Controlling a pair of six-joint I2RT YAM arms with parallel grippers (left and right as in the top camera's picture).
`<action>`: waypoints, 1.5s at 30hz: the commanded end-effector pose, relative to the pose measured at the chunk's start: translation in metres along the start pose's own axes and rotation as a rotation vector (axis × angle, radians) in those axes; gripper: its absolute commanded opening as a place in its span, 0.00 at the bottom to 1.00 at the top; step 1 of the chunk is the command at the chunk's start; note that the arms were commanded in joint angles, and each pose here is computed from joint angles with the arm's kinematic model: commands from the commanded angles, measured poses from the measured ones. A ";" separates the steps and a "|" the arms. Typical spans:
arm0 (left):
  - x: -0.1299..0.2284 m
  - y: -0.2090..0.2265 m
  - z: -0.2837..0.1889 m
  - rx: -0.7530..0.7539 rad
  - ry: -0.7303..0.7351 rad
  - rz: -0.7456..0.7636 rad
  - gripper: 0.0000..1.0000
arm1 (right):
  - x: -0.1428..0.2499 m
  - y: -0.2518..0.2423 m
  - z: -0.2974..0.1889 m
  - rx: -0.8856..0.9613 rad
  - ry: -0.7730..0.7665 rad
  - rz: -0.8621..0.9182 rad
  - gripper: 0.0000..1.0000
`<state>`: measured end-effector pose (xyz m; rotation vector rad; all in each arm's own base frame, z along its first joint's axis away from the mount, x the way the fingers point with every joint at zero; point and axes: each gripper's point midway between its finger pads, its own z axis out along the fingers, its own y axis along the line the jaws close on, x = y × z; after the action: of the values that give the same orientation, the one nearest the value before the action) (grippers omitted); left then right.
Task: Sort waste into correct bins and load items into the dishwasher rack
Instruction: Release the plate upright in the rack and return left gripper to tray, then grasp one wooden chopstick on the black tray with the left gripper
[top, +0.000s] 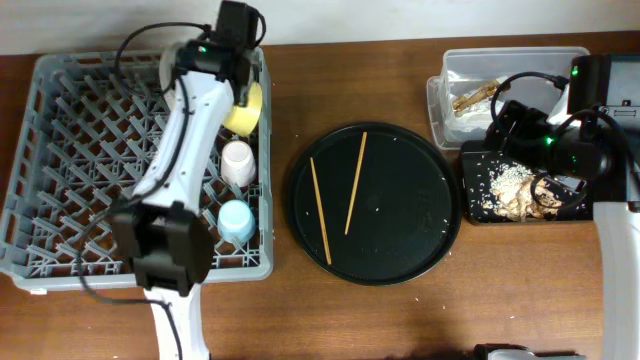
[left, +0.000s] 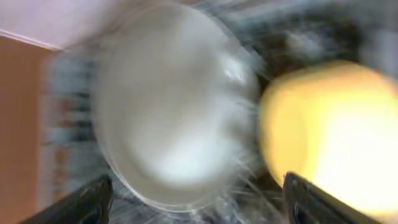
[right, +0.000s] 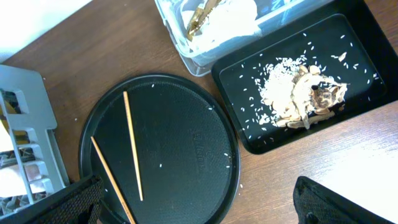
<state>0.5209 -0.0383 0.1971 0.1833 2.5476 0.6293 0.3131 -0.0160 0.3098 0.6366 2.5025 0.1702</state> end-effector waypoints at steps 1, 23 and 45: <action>-0.004 -0.080 -0.114 0.612 -0.084 0.017 0.87 | -0.003 -0.003 -0.001 0.015 -0.009 0.003 0.98; 0.115 -0.322 -0.074 0.664 -0.011 0.230 0.69 | -0.003 -0.003 -0.001 0.015 -0.009 0.003 0.99; 0.118 -0.339 -0.018 0.606 0.123 0.225 0.15 | -0.003 -0.003 -0.001 0.015 -0.009 0.003 0.98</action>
<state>0.4069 -0.3184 0.0115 0.6660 2.7693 -0.1029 0.3130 -0.0159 0.3092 0.6378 2.5053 0.1697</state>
